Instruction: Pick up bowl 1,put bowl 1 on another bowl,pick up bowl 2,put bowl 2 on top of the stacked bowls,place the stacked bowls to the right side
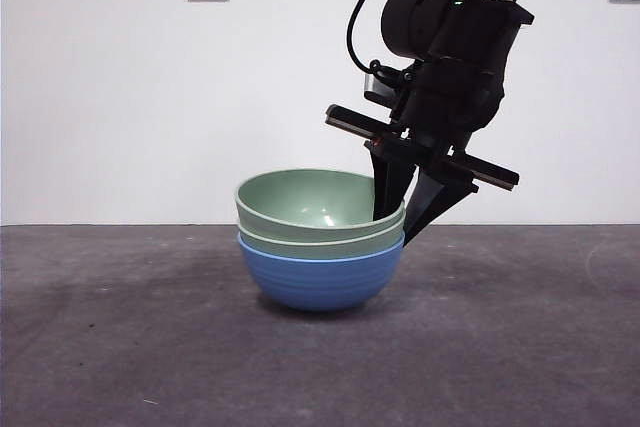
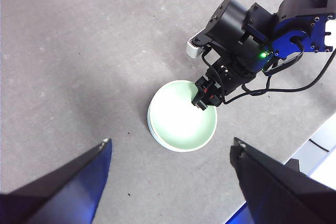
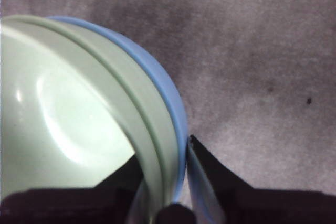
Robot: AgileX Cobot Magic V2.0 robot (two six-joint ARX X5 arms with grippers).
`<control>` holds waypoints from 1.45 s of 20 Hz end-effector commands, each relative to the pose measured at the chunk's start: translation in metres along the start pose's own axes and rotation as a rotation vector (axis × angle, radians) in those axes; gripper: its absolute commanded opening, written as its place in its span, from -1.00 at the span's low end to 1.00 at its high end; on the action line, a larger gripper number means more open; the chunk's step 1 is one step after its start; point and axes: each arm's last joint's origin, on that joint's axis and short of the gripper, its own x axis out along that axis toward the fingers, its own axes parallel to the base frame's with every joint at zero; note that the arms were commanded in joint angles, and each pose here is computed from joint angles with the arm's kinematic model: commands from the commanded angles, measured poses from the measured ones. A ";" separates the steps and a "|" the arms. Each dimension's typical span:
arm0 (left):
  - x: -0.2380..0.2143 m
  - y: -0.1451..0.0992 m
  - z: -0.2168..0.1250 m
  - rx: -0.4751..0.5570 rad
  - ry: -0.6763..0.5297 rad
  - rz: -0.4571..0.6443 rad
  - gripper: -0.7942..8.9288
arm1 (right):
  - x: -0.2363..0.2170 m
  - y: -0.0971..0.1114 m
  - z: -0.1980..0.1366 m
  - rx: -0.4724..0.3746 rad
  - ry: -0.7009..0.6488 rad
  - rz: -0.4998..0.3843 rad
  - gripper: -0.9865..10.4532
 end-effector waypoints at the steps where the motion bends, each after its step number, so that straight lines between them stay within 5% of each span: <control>1: -0.001 -0.001 -0.005 -0.006 0.044 -0.003 -0.06 | 0.004 -0.001 -0.003 -0.001 0.024 -0.007 -0.85; 7: -0.001 -0.001 -0.005 -0.003 0.044 -0.003 -0.06 | -0.027 -0.005 -0.001 -0.015 -0.048 -0.005 -0.85; 18: -0.001 -0.003 -0.005 0.009 0.044 -0.013 -0.06 | -0.086 -0.106 0.001 0.185 -0.117 -0.170 -0.85; 29: -0.001 -0.003 -0.005 0.004 0.044 -0.012 -0.06 | -0.057 -0.140 0.002 0.243 -0.025 -0.196 -0.85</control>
